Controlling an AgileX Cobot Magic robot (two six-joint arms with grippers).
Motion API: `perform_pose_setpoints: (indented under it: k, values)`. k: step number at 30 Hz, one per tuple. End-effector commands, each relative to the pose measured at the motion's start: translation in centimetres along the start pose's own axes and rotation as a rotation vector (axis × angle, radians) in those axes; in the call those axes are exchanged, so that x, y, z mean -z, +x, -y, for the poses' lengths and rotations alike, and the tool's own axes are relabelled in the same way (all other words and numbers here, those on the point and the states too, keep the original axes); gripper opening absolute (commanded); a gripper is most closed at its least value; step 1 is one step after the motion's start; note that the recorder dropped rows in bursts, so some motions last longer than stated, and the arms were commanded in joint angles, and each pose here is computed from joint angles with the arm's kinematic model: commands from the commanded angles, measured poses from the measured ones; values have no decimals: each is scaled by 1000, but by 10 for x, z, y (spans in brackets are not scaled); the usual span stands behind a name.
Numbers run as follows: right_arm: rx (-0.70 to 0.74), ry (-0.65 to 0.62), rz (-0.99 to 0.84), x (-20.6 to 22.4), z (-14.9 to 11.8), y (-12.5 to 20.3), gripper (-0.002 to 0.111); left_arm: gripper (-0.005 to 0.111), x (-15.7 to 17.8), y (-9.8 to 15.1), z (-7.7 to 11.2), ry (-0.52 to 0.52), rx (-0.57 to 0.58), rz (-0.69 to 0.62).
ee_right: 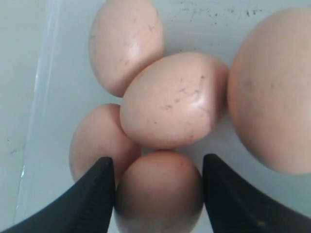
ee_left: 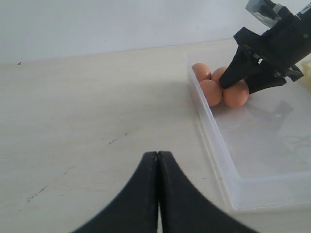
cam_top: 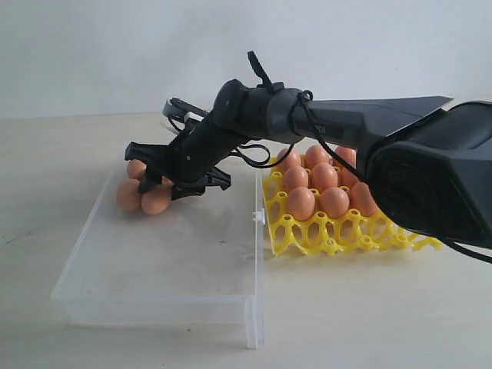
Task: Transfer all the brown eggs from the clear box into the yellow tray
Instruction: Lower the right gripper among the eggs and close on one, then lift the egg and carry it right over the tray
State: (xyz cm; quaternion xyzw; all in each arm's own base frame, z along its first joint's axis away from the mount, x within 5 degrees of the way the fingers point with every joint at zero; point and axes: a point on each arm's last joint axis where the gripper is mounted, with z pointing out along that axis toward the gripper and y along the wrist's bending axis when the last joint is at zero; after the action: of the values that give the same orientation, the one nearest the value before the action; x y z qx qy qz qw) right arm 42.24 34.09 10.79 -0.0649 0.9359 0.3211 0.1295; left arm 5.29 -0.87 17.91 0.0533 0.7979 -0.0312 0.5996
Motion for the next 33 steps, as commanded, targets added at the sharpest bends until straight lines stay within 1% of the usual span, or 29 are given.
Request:
perform_pose_setpoints:
  k: [1,4,8,13,15,20,22,24,25,26,27,28,29,30,31,32,33]
  values:
    - [83,-7,25,4,-5,-3,0,0,1,-2,0,-3,2,19]
    - [123,-21,77,15,-16,-8,0,0,1,-2,0,-3,2,19]
    - [185,-18,206,36,-29,-11,0,0,1,-2,0,-3,2,19]
    - [280,45,351,67,-29,5,0,0,1,-2,0,-3,2,19]
    - [325,86,414,82,-24,14,0,0,1,-2,0,-3,2,19]
    - [456,237,620,142,-1,52,0,0,1,-2,0,-3,2,19]
    - [513,303,666,168,9,67,0,0,1,-2,0,-3,2,19]
    - [546,355,671,192,21,81,0,0,1,-2,0,-3,2,19]
    - [547,383,671,204,30,87,0,0,1,-2,0,-3,2,19]
    - [525,425,684,226,45,96,0,0,1,-2,0,-3,2,19]
    - [507,448,685,235,55,100,0,0,1,-2,0,-3,2,19]
    - [476,489,671,247,74,107,0,0,1,-2,0,-3,2,19]
    - [461,507,655,252,83,109,0,0,1,-2,0,-3,2,19]
    - [435,532,605,257,102,113,0,0,1,-2,0,-3,2,19]
    - [426,529,575,258,107,114,0,0,1,-2,0,-3,2,19]
    - [414,542,534,260,119,113,0,0,1,-2,0,-3,2,19]
    - [393,553,529,260,126,112,0,0,1,-2,0,-3,2,19]
